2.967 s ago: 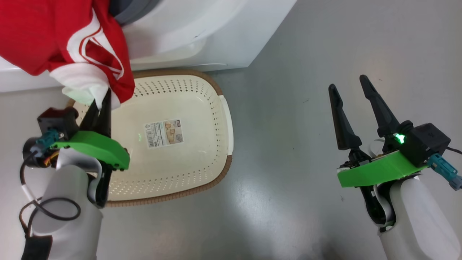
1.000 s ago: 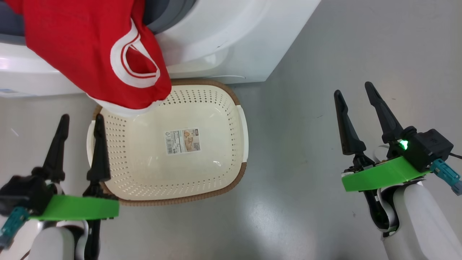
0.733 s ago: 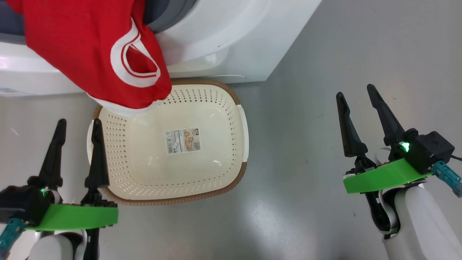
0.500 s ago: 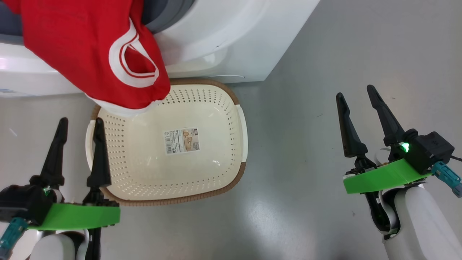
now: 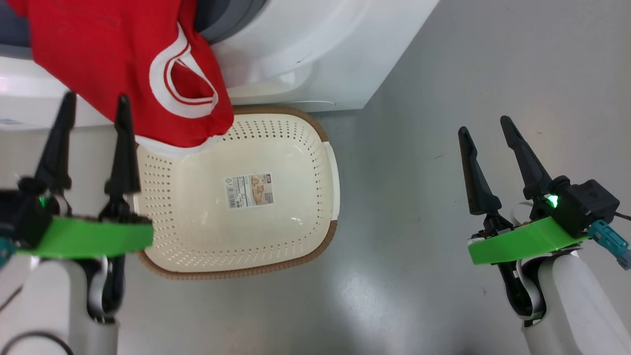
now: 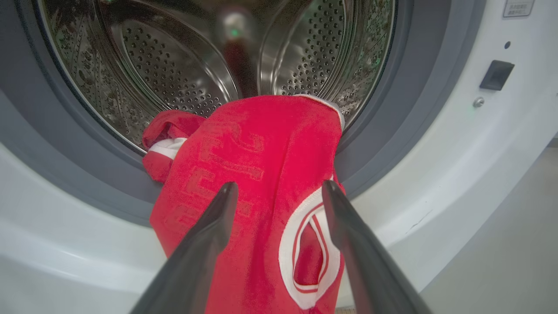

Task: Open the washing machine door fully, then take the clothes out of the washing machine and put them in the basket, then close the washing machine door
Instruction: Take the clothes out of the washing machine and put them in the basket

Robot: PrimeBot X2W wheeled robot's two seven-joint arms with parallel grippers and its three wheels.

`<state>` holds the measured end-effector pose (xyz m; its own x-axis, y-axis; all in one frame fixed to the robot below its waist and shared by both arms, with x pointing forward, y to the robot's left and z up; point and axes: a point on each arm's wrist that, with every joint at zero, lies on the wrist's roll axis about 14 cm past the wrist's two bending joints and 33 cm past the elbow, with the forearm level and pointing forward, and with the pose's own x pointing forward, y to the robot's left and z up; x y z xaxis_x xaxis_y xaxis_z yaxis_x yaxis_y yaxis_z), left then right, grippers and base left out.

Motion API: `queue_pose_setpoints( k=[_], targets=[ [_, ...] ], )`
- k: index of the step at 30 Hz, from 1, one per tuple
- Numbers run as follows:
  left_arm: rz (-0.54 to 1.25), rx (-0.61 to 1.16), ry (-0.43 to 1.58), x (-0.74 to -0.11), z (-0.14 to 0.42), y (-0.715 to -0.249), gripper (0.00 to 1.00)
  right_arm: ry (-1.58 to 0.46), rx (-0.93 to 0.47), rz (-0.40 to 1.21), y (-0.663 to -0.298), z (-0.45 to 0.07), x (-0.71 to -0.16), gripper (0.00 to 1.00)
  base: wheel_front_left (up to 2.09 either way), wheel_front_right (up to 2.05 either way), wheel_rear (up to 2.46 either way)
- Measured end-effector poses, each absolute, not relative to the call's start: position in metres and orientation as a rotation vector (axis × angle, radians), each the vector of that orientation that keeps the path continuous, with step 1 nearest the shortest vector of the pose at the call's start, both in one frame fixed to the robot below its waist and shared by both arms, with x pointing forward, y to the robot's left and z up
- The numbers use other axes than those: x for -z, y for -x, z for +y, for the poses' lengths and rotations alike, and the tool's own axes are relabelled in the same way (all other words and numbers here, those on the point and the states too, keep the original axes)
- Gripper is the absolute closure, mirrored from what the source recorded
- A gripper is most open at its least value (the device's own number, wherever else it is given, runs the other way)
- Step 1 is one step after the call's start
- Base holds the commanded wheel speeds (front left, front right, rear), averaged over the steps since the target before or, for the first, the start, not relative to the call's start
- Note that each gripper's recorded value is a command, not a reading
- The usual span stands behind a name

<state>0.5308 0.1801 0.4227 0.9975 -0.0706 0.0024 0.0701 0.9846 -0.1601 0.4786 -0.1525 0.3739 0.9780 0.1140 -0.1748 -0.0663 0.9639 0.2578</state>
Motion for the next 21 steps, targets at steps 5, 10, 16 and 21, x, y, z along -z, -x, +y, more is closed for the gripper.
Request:
queue_pose_setpoints(
  k=[5,10,16,21],
  targets=[
    [-0.007,0.100,0.142,-0.437,0.180,-0.556,0.00,-0.257,-0.098,0.191,-0.479,-0.150,-0.373,0.00,0.00,0.00,0.00],
    [0.047,0.140,0.100,-0.441,0.175,-0.581,0.00,-0.257,-0.100,0.194,-0.479,-0.149,-0.372,0.00,0.00,0.00,0.00],
    [0.140,0.189,0.071,-0.431,0.162,-0.599,0.00,-0.257,-0.102,0.201,-0.478,-0.149,-0.370,0.00,0.00,0.00,0.00],
    [0.203,0.214,0.022,-0.422,0.156,-0.615,0.00,-0.256,-0.103,0.207,-0.477,-0.148,-0.368,0.00,0.00,0.00,0.00]
  ],
)
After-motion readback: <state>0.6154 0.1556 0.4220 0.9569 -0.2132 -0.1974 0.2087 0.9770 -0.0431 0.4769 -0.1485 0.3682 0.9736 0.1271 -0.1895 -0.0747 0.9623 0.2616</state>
